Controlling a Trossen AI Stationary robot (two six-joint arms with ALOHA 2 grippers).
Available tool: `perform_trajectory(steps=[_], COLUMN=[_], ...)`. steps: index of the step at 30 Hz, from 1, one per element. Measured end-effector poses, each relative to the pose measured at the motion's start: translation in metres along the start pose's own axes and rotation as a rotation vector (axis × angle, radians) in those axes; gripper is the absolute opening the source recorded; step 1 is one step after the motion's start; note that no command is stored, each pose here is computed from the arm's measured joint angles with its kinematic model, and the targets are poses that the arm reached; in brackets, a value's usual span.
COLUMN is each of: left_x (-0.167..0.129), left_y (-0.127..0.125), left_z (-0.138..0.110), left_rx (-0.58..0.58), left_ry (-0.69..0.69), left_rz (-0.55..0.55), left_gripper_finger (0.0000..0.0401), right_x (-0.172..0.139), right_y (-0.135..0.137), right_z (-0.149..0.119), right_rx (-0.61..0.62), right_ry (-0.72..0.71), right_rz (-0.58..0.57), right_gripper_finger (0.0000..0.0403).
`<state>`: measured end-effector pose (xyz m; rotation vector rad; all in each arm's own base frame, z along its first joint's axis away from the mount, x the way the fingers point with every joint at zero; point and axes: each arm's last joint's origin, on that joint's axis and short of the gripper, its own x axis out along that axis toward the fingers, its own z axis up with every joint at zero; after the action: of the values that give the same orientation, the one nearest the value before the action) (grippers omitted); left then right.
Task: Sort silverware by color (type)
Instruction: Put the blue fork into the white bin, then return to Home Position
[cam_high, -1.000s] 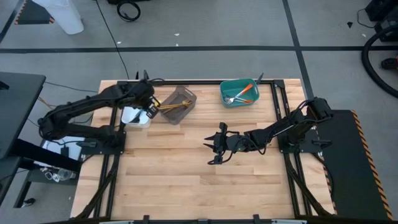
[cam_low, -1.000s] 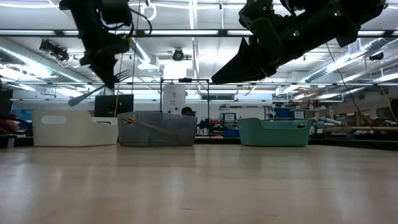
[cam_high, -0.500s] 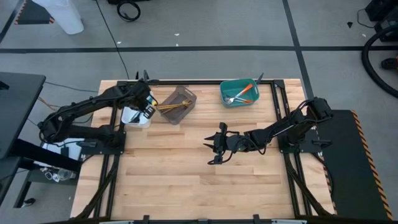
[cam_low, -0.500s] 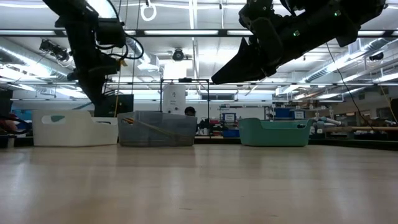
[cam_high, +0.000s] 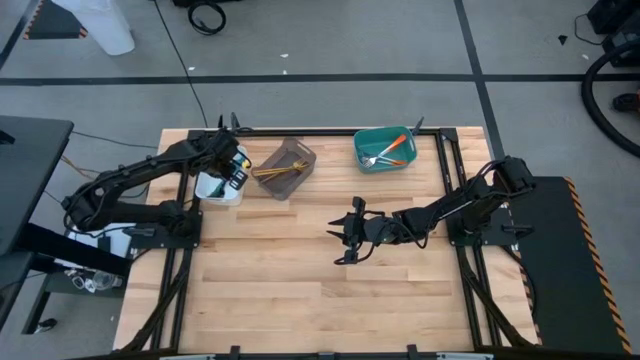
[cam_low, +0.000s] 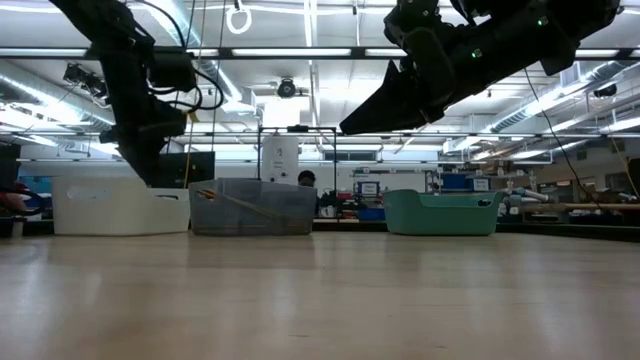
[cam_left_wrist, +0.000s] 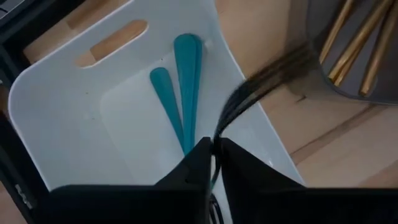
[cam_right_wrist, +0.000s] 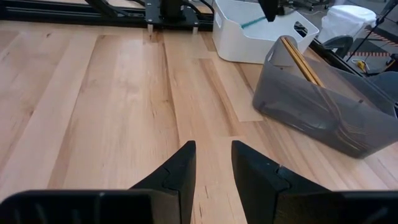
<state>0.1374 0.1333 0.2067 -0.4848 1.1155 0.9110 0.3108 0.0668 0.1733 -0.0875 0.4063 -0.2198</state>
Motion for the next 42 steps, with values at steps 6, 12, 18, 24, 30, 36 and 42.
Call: perform_trajectory(steps=[6, 12, 18, 24, 30, 36, 42], left_x=[0.000, -0.011, -0.021, -0.025, -0.046, -0.081, -0.095], left_y=[0.000, 0.000, -0.006, -0.028, -0.050, -0.065, -0.077], left_z=[0.000, 0.011, 0.019, 0.018, 0.015, 0.009, 0.002], left_rx=[-0.005, -0.006, 0.027, 0.139, 0.240, 0.333, 0.388], left_ry=[-0.001, -0.046, -0.079, -0.113, -0.260, -0.493, -0.584], left_rz=[0.002, -0.006, -0.135, -0.237, -0.326, -0.450, -0.473], left_gripper_finger=[0.0088, 0.0106, 0.0107, 0.0107, 0.0102, 0.0081, 0.0067], right_x=[0.000, 0.000, 0.000, 0.000, 0.001, -0.012, -0.037], right_y=[0.000, 0.000, 0.000, 0.000, -0.003, -0.011, -0.037], right_z=[0.000, 0.000, 0.000, -0.003, -0.006, 0.003, 0.003], right_rx=[0.000, 0.000, 0.010, 0.005, 0.025, 0.038, 0.106], right_ry=[0.000, 0.000, 0.001, 0.031, 0.064, 0.061, 0.003], right_rz=[0.000, 0.000, -0.008, -0.011, -0.023, -0.030, -0.042], right_gripper_finger=[0.0113, 0.0113, 0.0113, 0.0113, 0.0112, 0.0099, 0.0082])
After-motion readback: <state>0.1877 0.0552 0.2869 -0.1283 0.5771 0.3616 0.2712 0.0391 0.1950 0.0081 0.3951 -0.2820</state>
